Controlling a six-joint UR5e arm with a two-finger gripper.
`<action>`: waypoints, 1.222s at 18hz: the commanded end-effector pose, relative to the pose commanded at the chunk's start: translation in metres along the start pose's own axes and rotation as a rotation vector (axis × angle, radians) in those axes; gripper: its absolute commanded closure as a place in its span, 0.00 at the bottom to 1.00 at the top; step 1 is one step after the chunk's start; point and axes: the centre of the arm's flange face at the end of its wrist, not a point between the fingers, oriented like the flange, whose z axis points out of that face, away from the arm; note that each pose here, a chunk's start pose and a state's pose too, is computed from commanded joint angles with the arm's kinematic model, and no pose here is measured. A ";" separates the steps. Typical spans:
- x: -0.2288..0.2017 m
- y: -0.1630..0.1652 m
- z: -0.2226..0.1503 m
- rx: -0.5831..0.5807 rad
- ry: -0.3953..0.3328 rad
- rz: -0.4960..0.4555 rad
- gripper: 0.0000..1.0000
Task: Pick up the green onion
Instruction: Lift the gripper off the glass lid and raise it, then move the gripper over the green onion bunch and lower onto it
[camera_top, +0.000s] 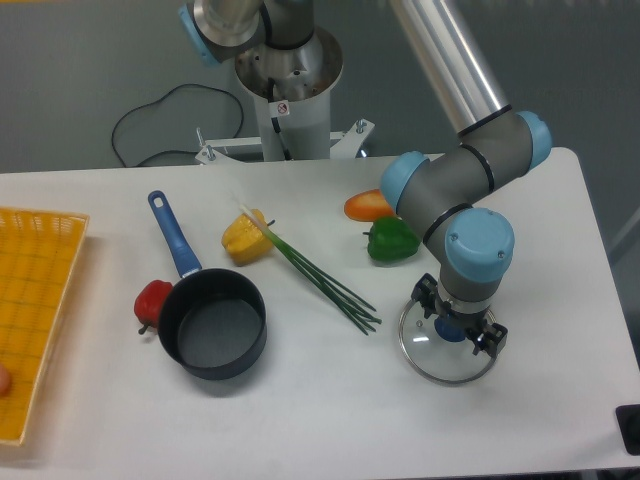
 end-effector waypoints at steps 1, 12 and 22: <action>0.001 0.001 0.000 -0.003 -0.001 0.000 0.00; 0.045 -0.015 -0.046 0.015 -0.033 0.010 0.00; 0.118 -0.054 -0.035 0.013 0.032 -0.195 0.00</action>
